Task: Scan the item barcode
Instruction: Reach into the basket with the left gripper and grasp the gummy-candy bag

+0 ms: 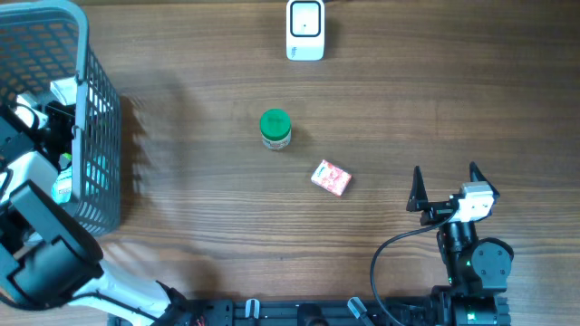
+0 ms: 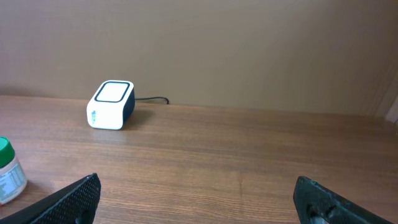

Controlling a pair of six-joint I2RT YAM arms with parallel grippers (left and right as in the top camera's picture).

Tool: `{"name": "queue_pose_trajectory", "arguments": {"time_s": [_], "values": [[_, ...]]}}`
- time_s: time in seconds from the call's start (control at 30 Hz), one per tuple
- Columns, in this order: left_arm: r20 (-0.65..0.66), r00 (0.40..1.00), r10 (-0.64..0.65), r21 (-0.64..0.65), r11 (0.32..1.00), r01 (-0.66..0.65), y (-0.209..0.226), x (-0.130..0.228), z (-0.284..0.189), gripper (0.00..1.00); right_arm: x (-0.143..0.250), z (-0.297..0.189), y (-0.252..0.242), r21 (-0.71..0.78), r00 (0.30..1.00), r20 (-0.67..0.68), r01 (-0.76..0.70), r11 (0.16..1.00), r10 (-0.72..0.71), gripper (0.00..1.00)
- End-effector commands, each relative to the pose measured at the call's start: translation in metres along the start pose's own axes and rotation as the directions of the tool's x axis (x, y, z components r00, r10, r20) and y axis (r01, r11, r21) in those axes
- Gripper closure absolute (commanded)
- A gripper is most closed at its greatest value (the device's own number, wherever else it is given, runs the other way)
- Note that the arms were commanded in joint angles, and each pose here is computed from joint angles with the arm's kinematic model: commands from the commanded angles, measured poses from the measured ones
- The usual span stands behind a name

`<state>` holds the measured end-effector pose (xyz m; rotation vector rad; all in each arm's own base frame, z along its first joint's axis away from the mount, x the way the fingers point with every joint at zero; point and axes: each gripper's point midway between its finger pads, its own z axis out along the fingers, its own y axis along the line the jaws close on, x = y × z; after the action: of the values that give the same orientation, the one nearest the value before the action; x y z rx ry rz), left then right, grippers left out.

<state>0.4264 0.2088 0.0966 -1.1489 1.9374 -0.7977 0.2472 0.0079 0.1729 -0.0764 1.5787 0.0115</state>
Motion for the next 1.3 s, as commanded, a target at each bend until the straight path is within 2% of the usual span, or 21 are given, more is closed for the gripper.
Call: {"name": "queue_pose_trajectory", "arguments": {"time_s": [0.0,0.13,0.2,0.37,0.43,0.5,0.67,0.73,0.77,0.83,0.87,0.97,1.13,1.27], "values": [[0.089,0.993,0.071,0.128,0.988,-0.082,-0.058,-0.023,-0.051,0.96,-0.002,0.000,-0.003,0.014,1.000,0.009,-0.015,1.000,0.015,0.00],[0.178,0.978,0.105,0.146,0.981,-0.132,-0.082,-0.037,-0.091,0.95,-0.002,0.000,-0.003,0.014,1.000,0.009,-0.016,1.000,0.016,0.00],[0.185,0.978,0.094,0.135,0.984,-0.120,-0.079,-0.040,-0.096,0.95,-0.002,0.000,-0.003,0.014,1.000,0.009,-0.015,1.000,0.015,0.00],[0.188,0.982,-0.027,-0.073,0.996,0.041,-0.028,-0.033,-0.094,0.94,-0.002,0.000,-0.003,0.014,1.000,0.009,-0.016,1.000,0.016,0.00],[0.190,0.978,-0.091,-0.216,0.968,0.132,0.004,-0.022,-0.097,0.90,-0.002,0.000,-0.003,0.014,1.000,0.009,-0.015,1.000,0.015,0.00],[0.182,0.975,-0.131,-0.307,0.934,0.183,0.024,-0.010,-0.100,0.92,-0.002,0.000,-0.003,0.014,1.000,0.009,-0.016,1.000,0.016,0.00],[0.163,0.974,-0.157,-0.335,0.920,0.205,0.032,-0.002,-0.101,0.88,-0.002,0.000,-0.003,0.014,1.000,0.009,-0.016,1.000,0.016,0.00],[0.158,0.974,-0.159,-0.329,0.922,0.204,0.031,-0.002,-0.100,0.90,-0.002,0.000,-0.003,0.014,1.000,0.009,-0.016,1.000,0.016,0.00],[0.158,0.974,-0.163,-0.326,0.922,0.208,0.030,-0.001,-0.100,0.82,-0.002,0.000,-0.003,0.014,1.000,0.009,-0.015,1.000,0.015,0.00],[0.159,0.973,-0.166,-0.326,0.922,0.211,0.030,-0.001,-0.100,0.50,-0.002,0.000,-0.003,0.014,1.000,0.009,-0.016,1.000,0.016,0.00],[0.159,0.973,-0.166,-0.326,0.922,0.211,0.030,-0.001,-0.100,0.48,-0.002,0.000,-0.003,0.014,1.000,0.009,-0.016,1.000,0.016,0.00],[0.147,0.969,-0.197,-0.300,0.925,0.233,0.026,0.001,-0.098,0.00,-0.002,0.000,-0.003,0.014,1.000,0.009,-0.015,1.000,0.015,0.01],[0.109,0.973,-0.204,-0.265,0.937,0.226,0.016,0.008,-0.093,0.00,-0.002,0.000,-0.003,0.014,1.000,0.009,-0.016,1.000,0.016,0.00],[0.065,0.958,-0.278,-0.213,0.934,0.286,0.001,0.019,-0.085,0.00,-0.002,0.000,-0.003,0.014,1.000,0.009,-0.016,1.000,0.016,0.00]]}}
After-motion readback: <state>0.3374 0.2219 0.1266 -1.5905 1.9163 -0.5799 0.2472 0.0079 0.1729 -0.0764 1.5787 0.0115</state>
